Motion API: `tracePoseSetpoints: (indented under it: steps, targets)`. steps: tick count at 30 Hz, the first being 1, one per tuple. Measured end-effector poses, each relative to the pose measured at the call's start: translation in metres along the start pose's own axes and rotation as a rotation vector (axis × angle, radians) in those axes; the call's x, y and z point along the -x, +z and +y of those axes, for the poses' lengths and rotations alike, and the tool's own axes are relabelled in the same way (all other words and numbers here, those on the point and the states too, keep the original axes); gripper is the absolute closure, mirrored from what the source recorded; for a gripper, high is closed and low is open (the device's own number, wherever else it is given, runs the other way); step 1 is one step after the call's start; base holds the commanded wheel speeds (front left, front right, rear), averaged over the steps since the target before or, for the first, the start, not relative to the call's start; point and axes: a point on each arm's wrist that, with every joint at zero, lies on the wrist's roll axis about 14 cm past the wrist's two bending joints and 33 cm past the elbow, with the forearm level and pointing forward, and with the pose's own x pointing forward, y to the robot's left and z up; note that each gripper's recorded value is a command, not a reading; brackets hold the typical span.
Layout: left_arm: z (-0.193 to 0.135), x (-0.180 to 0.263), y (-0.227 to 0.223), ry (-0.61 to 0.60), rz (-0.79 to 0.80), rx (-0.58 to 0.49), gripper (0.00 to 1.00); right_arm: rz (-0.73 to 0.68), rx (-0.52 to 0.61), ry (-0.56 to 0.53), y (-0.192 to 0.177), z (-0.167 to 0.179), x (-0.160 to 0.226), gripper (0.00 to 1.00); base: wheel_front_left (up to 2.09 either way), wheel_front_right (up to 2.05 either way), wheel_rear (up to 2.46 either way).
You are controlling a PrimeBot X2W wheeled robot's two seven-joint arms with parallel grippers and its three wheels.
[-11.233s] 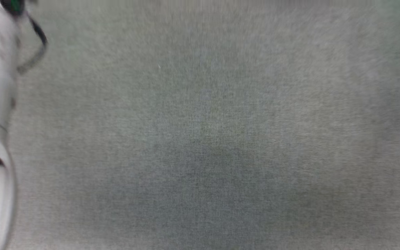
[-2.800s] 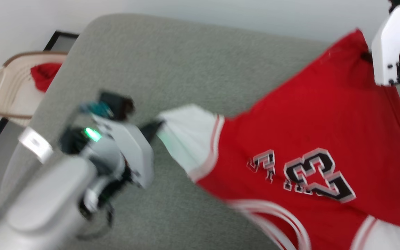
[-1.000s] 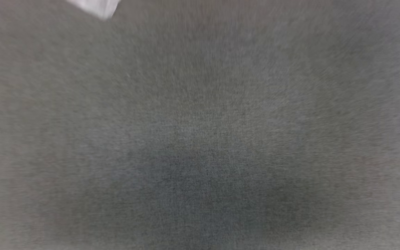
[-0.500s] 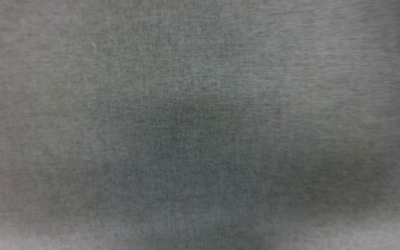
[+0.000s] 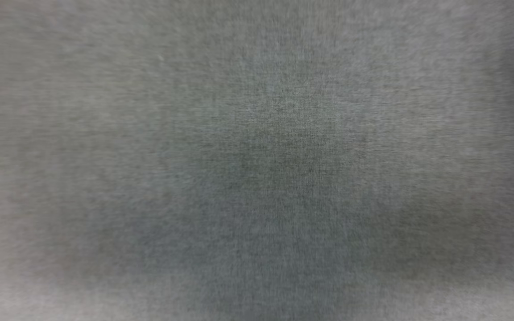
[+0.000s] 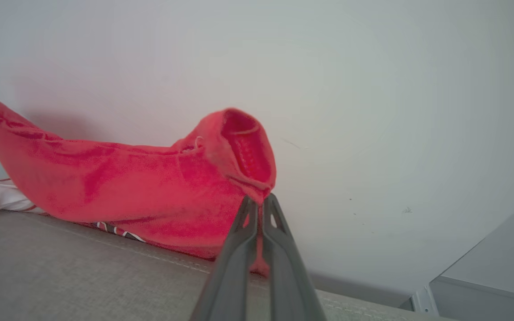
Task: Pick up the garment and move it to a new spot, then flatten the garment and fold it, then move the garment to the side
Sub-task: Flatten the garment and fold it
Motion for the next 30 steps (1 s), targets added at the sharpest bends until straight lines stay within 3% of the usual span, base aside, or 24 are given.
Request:
tracePoseSetpoints:
  steps: [7, 15, 30]
  targets:
    - [-0.024, 0.053, -0.011, -0.066, 0.111, 0.067, 1.0, 0.042, -0.028, 0.027, 0.012, 0.006, 0.048, 1.0, 0.0, 0.0, 0.0]
    - [-0.026, 0.14, -0.02, -0.115, 0.221, 0.136, 1.0, 0.084, -0.064, 0.06, 0.021, 0.004, 0.121, 1.0, 0.0, 0.0, 0.0]
    - [-0.069, 0.33, -0.006, -0.08, 0.415, 0.34, 1.0, 0.16, -0.106, 0.07, 0.008, -0.006, 0.242, 1.0, 0.0, 0.0, 0.0]
